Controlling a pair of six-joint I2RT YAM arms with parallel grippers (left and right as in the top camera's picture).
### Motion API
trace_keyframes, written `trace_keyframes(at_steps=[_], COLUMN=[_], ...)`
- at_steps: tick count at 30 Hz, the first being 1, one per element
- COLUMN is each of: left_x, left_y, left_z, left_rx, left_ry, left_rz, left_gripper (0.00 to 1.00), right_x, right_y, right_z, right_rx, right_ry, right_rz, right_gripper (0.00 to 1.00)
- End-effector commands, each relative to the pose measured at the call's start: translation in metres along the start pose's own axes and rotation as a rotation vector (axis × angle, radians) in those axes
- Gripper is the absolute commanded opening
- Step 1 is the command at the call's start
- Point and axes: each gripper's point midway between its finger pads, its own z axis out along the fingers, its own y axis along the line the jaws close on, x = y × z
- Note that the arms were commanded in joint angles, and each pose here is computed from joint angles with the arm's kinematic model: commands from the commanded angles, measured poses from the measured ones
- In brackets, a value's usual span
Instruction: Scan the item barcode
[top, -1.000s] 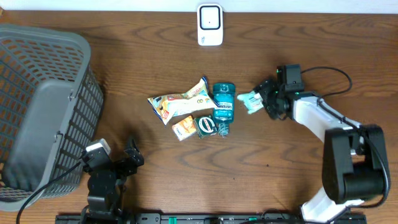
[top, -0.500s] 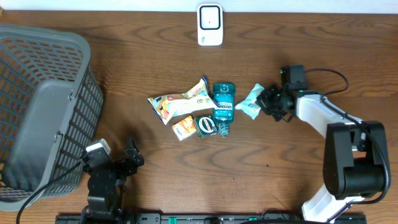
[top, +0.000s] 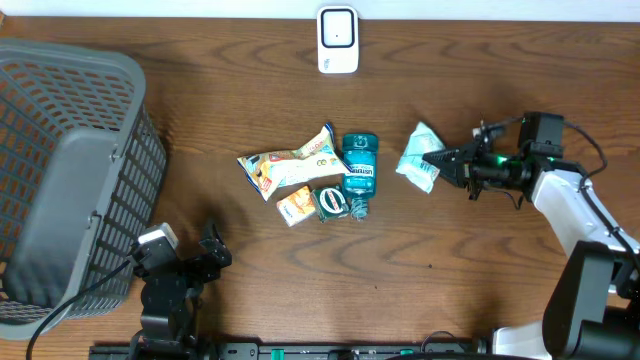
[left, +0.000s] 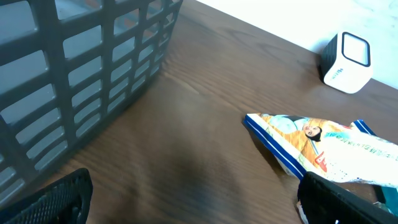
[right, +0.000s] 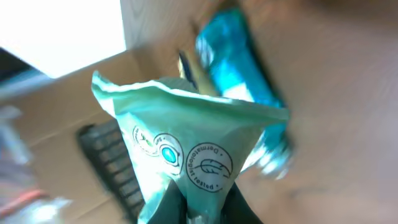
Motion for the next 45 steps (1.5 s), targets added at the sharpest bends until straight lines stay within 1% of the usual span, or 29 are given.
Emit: trace_keyframes(at_steps=[1, 5, 6, 8, 13, 15, 19, 21, 25, 27, 32, 39, 42, 45], left_x=[0.001, 0.001, 0.001, 0.001, 0.002, 0.001, 0.001, 0.002, 0.001, 0.001, 0.001, 0.001, 0.001, 0.001], left_y=[0.003, 0.003, 0.003, 0.003, 0.003, 0.003, 0.003, 0.002, 0.003, 0.003, 0.003, 0.003, 0.003, 0.003], left_z=[0.001, 0.001, 0.001, 0.001, 0.001, 0.001, 0.001, 0.001, 0.001, 0.001, 0.001, 0.001, 0.001, 0.001], left_rx=[-0.011, -0.011, -0.011, -0.011, -0.011, -0.011, -0.011, -0.011, -0.011, -0.011, -0.011, -0.011, -0.011, -0.011], left_ry=[-0.001, -0.001, -0.001, -0.001, 0.0, -0.001, -0.001, 0.0, -0.001, -0.001, -0.001, -0.001, -0.001, -0.001], left_rz=[-0.009, -0.009, -0.009, -0.009, -0.009, -0.009, -0.009, -0.009, -0.009, -0.009, -0.009, -0.009, -0.009, -0.009], left_gripper=[0.98, 0.98, 0.98, 0.98, 0.98, 0.98, 0.98, 0.98, 0.98, 0.98, 0.98, 0.98, 0.98, 0.98], right_x=[0.025, 0.063, 0.069, 0.076, 0.077, 0.08, 0.088, 0.088, 0.089, 0.086, 0.071, 0.08, 0.081, 0.073], right_y=[0.008, -0.016, -0.018, -0.017, -0.018, -0.019, -0.021, -0.021, -0.018, -0.018, -0.016, 0.01, 0.015, 0.018], right_z=[-0.004, -0.008, -0.009, -0.011, -0.01, -0.011, -0.014, -0.013, -0.014, -0.013, -0.009, -0.014, -0.015, -0.013], right_rx=[-0.044, 0.085, 0.103, 0.106, 0.113, 0.126, 0.164, 0.17, 0.162, 0.156, 0.104, -0.047, -0.086, -0.134], right_ry=[0.124, 0.207, 0.222, 0.246, 0.246, 0.25, 0.262, 0.26, 0.271, 0.266, 0.233, 0.354, 0.365, 0.336], right_rz=[0.333, 0.795, 0.865, 0.908, 0.912, 0.968, 1.145, 1.179, 1.189, 1.167, 0.922, 0.707, 0.605, 0.365], right_gripper=[0.02, 0.02, 0.01, 0.01, 0.02, 0.02, 0.02, 0.02, 0.02, 0.02, 0.02, 0.02, 0.01, 0.01])
